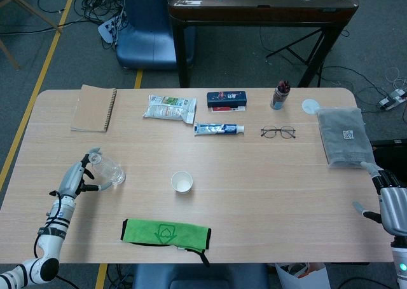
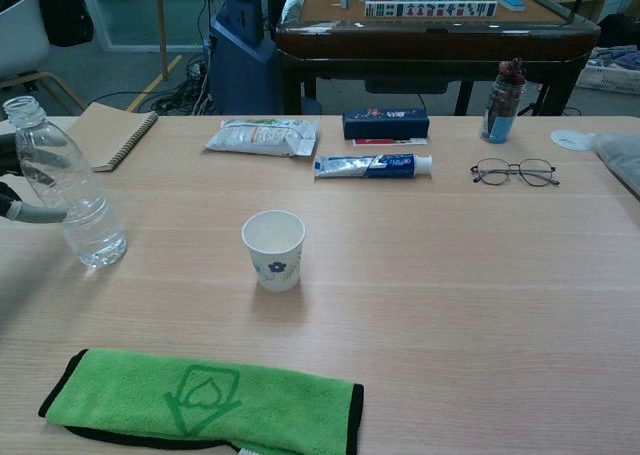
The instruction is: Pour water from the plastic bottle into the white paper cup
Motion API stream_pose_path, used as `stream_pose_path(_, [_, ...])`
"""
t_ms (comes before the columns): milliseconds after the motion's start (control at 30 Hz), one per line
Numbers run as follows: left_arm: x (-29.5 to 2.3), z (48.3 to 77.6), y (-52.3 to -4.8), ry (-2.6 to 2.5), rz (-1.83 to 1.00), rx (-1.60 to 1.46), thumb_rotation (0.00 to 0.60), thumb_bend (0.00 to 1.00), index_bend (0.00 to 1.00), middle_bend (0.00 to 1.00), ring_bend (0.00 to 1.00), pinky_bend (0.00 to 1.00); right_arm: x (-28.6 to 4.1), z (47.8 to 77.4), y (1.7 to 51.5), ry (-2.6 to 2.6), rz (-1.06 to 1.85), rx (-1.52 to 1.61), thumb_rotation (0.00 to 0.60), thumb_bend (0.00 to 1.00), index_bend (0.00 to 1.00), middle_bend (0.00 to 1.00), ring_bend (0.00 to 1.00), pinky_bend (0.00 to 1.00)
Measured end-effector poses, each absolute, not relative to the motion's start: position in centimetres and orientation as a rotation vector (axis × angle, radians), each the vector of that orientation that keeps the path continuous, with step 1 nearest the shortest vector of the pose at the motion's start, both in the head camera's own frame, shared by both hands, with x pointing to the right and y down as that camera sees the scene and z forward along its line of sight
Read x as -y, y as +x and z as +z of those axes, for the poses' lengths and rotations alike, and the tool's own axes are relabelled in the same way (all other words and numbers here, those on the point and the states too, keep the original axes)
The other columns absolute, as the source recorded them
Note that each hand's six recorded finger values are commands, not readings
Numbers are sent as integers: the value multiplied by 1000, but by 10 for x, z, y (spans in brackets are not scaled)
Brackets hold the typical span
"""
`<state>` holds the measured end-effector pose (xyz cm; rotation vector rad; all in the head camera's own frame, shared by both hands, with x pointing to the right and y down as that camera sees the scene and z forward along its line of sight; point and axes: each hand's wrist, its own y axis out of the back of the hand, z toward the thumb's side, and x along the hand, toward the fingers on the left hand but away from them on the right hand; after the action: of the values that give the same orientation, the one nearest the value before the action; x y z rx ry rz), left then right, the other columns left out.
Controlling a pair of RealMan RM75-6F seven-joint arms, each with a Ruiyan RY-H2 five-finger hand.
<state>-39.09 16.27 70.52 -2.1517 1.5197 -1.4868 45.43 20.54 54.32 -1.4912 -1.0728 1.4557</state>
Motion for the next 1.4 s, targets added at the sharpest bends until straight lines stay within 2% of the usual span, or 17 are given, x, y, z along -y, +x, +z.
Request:
stream_pose_path(1000, [-159,730,-375,-2256,-1493,-1627,600,18,193,177,228,474,-207,545,453,-1493,1464,1060,600,0,203,236,230,504])
stream_pose_path(1133, [-158,732,-375,-2261,-1495,-1636,600,18,260,186,231,474,-207,545,453,-1492,1461,1060,600,0,203,236,230,504])
stream_pose_path(1400, [-159,736,-375,-2267,-1498,-1647,600,18,295,203,242,474,-207,544,453,-1493,1460,1062,600,0,203,236,230,504])
